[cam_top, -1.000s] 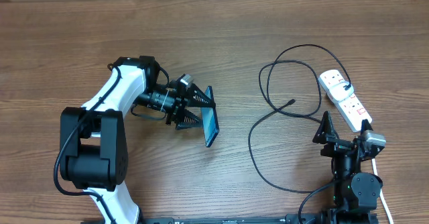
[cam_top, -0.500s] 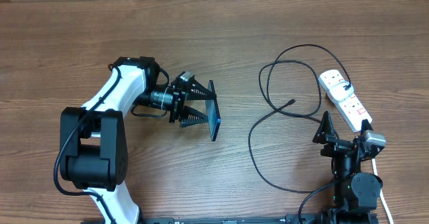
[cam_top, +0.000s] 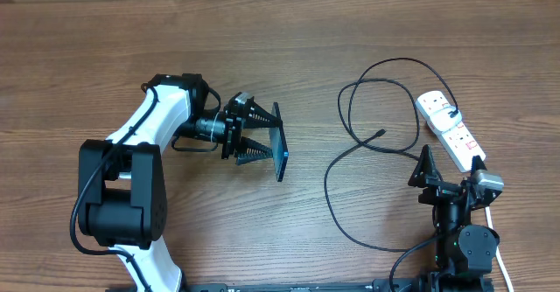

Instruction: Plug charger to phone and switch on socket

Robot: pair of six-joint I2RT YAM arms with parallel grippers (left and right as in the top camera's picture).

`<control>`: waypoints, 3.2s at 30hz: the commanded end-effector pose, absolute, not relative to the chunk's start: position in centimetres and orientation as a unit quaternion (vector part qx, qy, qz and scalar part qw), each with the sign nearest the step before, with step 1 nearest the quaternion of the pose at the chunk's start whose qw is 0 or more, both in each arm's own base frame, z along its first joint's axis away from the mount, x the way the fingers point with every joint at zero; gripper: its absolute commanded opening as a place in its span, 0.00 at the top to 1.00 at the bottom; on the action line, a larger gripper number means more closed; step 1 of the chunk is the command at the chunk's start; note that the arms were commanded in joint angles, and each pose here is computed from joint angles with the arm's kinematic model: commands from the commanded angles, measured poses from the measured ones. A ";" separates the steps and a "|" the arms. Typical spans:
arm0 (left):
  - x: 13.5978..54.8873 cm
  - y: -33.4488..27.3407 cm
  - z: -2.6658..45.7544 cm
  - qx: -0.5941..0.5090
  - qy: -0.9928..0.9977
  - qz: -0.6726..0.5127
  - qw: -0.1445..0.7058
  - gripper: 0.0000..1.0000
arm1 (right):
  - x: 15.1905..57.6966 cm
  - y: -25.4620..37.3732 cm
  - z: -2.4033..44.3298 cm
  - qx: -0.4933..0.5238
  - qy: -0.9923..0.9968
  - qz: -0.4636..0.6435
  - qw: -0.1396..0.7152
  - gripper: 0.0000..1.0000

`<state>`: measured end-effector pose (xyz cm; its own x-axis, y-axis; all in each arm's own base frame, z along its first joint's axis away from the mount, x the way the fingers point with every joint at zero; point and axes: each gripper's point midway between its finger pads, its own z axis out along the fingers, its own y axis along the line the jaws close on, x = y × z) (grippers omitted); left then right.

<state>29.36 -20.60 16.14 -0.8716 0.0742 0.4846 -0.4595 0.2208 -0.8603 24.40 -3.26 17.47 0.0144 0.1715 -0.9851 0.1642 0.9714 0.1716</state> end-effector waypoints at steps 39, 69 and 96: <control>31.0 -18.8 10.8 0.103 -0.852 0.489 0.159 0.62 | 18.5 12.7 19.0 -0.019 0.690 0.540 0.482 0.00; 30.9 -18.8 10.9 0.107 -0.851 0.488 0.162 0.62 | 20.9 15.6 14.1 0.148 0.925 0.254 0.243 0.01; 30.9 -19.0 11.3 0.123 -0.842 0.496 0.174 0.62 | 24.9 29.6 11.7 0.062 0.876 0.263 0.400 0.34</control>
